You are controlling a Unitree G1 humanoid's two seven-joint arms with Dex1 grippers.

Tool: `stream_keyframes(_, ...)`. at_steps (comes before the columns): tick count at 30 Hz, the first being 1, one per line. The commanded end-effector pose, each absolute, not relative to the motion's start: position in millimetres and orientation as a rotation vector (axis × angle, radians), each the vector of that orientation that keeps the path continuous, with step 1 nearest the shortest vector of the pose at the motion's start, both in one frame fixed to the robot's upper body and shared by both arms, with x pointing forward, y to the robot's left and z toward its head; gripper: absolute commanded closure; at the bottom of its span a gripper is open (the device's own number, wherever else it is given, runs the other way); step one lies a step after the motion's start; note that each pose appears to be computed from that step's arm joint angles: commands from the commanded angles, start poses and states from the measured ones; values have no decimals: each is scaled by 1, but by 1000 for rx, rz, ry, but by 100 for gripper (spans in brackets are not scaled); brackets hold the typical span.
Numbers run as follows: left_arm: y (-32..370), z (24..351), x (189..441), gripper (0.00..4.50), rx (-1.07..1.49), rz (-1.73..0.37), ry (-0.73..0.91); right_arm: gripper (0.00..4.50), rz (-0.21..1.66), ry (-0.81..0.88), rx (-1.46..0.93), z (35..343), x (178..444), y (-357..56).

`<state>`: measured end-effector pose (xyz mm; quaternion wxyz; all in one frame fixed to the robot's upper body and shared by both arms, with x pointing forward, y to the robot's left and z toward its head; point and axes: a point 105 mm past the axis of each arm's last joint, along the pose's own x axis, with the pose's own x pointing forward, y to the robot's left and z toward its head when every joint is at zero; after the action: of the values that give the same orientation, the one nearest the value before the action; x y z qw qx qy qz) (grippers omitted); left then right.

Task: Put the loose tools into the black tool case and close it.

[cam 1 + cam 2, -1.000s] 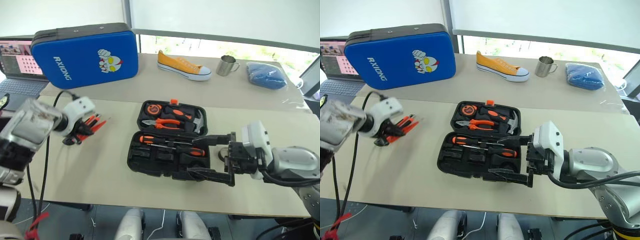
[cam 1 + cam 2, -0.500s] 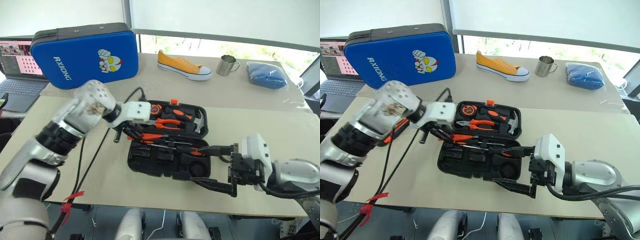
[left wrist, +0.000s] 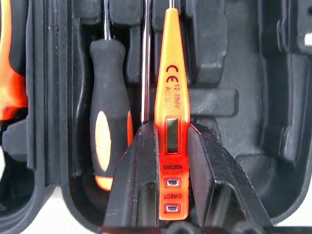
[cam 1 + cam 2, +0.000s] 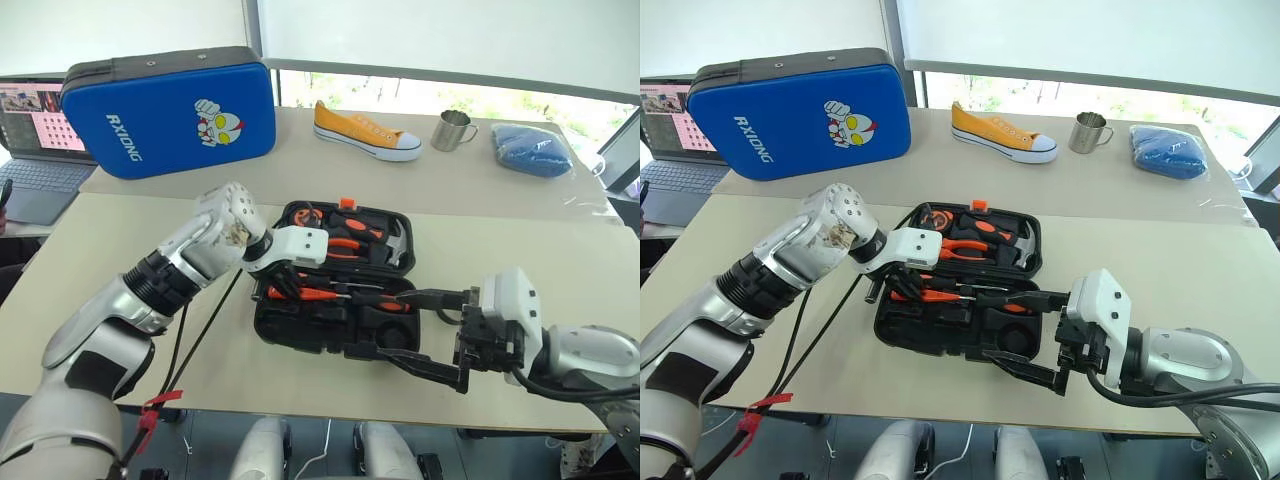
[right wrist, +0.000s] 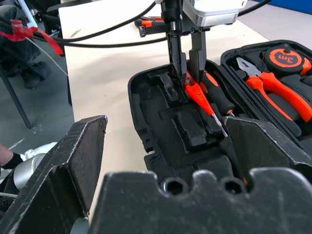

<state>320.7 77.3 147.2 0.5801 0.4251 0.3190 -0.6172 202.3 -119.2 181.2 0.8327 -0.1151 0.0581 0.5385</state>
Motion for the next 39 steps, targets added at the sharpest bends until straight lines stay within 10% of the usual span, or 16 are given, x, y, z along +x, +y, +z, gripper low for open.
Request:
stream_keyframes(1,77,146,316,410,1027,-1445,750,0,1145,72,-258,191,200,-116)
stream_keyframes(17,79,141,317,410,1106,-1470,748,0,1141,66,-262,191,202,-115)
stream_keyframes(27,87,189,307,26,981,-1486,675,0,1146,70,-249,190,201,-114)
stream_keyframes(31,90,218,306,26,820,-1487,514,0,1144,75,-247,190,200,-115)
stream_keyframes(39,104,201,311,331,504,-1511,80,0,1135,88,-255,190,200,-120)
